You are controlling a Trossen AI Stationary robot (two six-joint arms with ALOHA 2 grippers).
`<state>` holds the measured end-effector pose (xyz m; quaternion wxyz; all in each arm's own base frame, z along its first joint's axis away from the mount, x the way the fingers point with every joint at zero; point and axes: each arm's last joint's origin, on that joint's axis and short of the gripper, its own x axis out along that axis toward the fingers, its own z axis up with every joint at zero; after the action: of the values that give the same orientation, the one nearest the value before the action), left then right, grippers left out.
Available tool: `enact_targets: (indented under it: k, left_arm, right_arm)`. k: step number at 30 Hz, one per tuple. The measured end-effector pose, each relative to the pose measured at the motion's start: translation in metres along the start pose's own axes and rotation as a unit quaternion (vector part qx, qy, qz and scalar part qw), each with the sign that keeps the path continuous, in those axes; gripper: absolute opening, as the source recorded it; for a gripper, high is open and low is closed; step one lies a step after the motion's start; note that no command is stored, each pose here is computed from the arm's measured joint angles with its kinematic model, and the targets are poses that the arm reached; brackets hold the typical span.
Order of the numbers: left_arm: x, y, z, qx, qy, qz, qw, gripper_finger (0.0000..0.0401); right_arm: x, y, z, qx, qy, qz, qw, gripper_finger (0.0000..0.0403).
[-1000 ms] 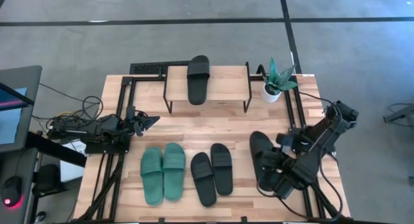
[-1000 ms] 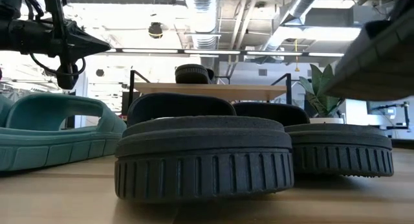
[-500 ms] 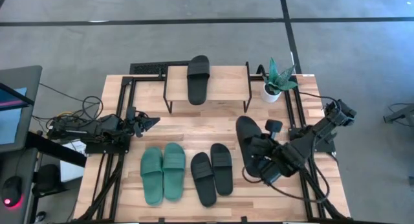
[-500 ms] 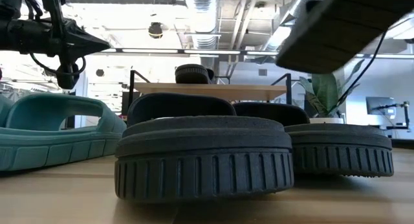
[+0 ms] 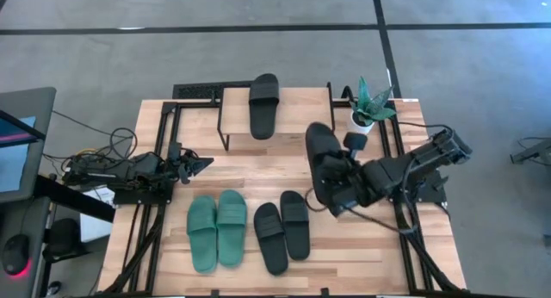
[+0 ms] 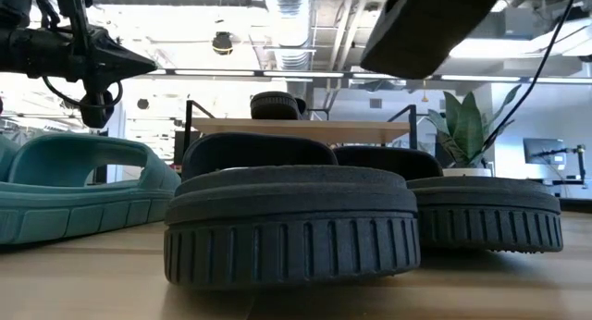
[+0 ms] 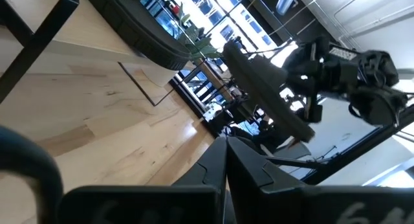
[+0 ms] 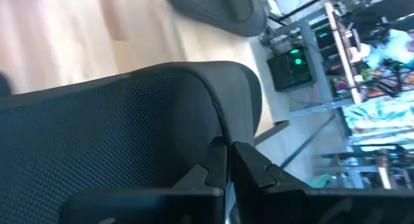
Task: Pick and place slides into the shelf
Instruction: Put the black slide on the shelf
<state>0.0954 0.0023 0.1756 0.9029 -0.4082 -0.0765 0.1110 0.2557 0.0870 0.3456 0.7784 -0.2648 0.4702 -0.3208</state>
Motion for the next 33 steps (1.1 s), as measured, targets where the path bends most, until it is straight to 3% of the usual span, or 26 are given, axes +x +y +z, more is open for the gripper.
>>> enact_targets:
  k: [8,20,33]
  left_arm:
    - [0.0,0.0,0.0,0.004,0.0,0.0,1.0,0.0]
    - [0.0,0.0,0.0,0.004,-0.002,0.001,1.0,0.0]
    - [0.0,0.0,0.0,0.011,-0.004,0.003,1.0,0.0]
  right_arm:
    - [0.037,-0.022,0.02,-0.016,0.013,-0.016,1.0,0.0]
    - [0.097,-0.07,0.044,0.009,0.004,-0.038,0.999,0.0]
    - [0.137,-0.11,0.043,0.037,0.004,-0.025,0.999,0.0]
